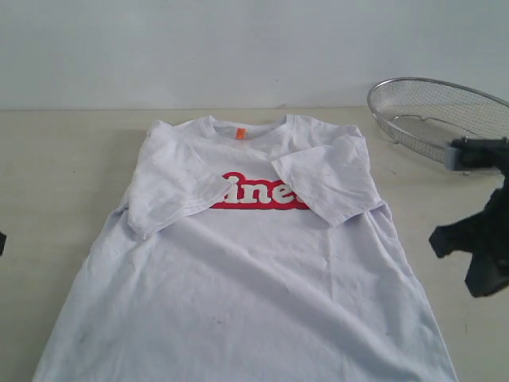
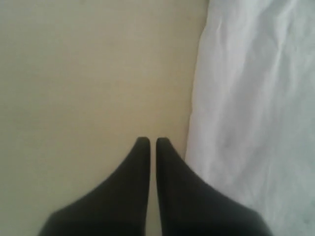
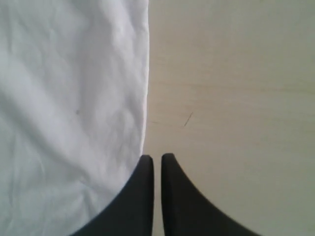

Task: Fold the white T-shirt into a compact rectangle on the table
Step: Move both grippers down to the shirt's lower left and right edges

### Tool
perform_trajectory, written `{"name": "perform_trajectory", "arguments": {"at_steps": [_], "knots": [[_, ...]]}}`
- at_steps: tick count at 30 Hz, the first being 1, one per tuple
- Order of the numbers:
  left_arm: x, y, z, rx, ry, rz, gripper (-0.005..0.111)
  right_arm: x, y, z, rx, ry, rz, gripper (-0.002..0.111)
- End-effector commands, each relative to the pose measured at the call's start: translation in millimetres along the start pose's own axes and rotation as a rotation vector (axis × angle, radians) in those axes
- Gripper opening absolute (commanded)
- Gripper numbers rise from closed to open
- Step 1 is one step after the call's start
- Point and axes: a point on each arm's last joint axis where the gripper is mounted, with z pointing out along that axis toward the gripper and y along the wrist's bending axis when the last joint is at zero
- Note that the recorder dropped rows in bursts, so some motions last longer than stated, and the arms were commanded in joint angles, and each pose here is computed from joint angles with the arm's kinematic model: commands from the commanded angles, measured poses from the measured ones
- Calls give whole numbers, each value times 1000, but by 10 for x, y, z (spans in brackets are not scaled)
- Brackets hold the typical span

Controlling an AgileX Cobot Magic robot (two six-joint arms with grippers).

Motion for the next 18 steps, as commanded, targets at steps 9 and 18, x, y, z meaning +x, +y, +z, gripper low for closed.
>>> {"name": "perform_trajectory", "arguments": {"at_steps": [9,18], "knots": [[106,-32,388,142,221,-71,5,399,43,364,-108,73,49,0],[166,-85,359,201,289,-60,5,732,81,447,-164,300,37,25]]}}
